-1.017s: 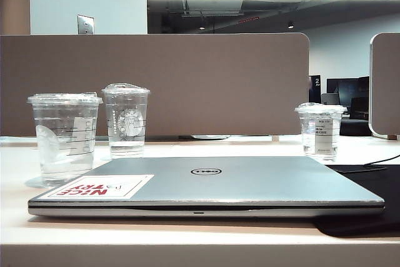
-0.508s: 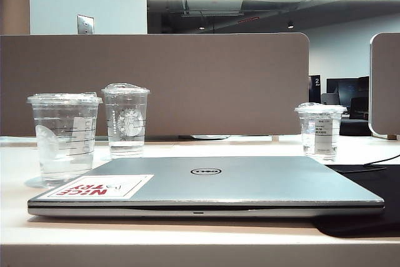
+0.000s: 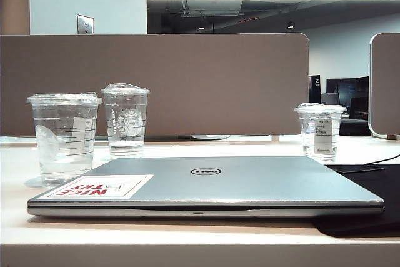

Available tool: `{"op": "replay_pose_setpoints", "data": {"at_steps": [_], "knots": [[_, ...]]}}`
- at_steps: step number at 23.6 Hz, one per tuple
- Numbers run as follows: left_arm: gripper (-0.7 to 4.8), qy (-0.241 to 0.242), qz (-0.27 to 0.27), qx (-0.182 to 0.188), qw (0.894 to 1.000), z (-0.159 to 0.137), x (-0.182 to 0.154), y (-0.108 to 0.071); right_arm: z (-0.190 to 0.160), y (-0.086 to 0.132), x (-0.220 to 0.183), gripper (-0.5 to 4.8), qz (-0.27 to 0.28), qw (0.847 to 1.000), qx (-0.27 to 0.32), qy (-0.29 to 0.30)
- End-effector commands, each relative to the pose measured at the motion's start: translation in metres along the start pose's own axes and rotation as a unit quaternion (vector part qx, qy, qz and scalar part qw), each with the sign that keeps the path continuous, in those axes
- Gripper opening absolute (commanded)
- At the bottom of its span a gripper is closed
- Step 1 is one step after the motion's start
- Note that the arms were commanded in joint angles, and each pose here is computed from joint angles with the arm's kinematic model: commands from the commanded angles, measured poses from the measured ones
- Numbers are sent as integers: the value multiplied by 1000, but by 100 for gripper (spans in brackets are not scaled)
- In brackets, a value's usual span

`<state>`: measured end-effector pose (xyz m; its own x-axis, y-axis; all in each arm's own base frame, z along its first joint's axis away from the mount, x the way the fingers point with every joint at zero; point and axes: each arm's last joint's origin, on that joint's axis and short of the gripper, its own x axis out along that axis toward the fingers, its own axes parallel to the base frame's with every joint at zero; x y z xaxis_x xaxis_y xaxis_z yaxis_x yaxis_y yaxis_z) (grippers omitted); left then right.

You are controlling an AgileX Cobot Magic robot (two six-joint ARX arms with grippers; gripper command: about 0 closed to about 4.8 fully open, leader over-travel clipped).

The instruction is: Pick up the coffee cup on the middle and place it on the left side of the laptop.

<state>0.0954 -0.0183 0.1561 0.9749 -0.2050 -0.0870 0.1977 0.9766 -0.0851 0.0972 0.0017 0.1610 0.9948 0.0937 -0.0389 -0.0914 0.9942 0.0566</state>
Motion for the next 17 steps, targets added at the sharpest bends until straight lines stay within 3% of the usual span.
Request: {"op": "replay_pose_setpoints", "data": {"at_steps": [1,9,17], "knots": [[-5,-8,25,-4,1000,2,-1,5,1,0,0,-5,0,1000,-1,-8],[-5,-57,112,-1,992,11,-3,19,1,0,0,-5,0,1000,-1,-8],[-5,-64,99,25,993,14,-3,18,1,0,0,-5,0,1000,-1,-8]]}}
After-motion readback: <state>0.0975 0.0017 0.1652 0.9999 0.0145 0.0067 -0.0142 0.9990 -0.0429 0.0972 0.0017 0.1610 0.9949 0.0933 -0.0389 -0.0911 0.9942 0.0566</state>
